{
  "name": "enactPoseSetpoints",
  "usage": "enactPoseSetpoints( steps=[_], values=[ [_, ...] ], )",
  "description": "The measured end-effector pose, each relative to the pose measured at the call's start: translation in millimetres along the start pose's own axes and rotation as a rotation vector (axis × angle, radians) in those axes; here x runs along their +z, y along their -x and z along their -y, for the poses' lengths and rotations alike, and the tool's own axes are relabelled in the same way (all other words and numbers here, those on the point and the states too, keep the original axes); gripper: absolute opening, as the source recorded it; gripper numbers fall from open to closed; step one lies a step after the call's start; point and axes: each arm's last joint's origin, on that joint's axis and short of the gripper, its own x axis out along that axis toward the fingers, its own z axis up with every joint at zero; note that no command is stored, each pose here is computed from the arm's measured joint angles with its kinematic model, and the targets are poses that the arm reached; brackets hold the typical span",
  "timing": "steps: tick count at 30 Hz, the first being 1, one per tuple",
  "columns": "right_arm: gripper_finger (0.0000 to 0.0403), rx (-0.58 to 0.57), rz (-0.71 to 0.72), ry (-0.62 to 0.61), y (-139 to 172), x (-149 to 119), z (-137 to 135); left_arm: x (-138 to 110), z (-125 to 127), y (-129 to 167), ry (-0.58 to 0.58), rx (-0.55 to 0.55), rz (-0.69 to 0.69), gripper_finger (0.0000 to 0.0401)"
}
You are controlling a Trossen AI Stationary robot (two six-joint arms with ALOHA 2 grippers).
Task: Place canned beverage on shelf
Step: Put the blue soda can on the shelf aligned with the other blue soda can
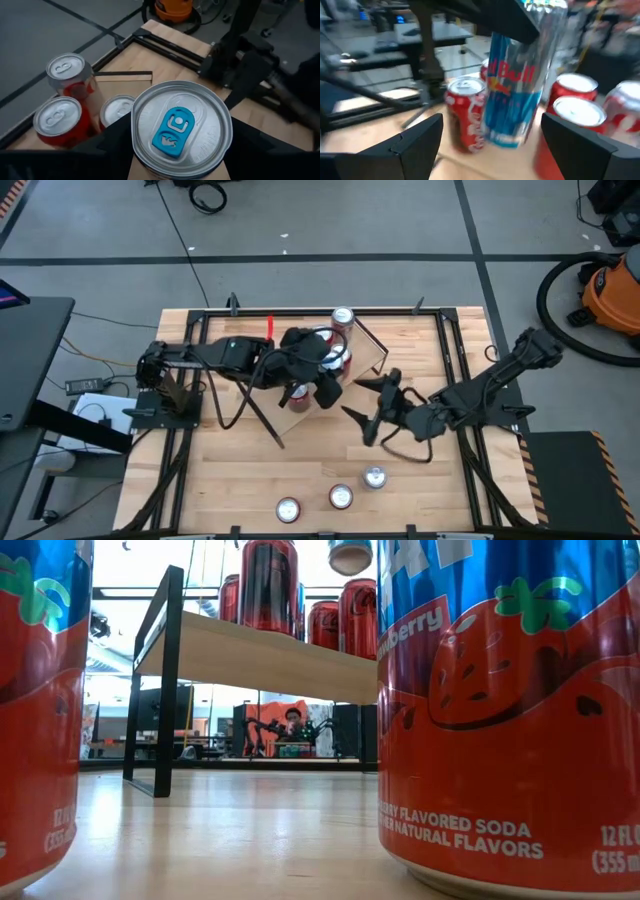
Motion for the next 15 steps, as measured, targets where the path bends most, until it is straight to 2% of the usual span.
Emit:
enactPoseSetpoints(
  steps=[4, 15],
  values=[
    [0.0348, -0.118, 0.032, 0.039, -12.9, 4.8, -8.7, 0.6, 0.9, 0.7, 0.039, 0.014, 0.020, 0.0245],
    [0.0348, -0.279, 0.068, 0.013, -46.6, 11.5, -16.5, -1.6, 6.6, 6.9, 0.140, 0.076, 0.084, 0.0245]
  ],
)
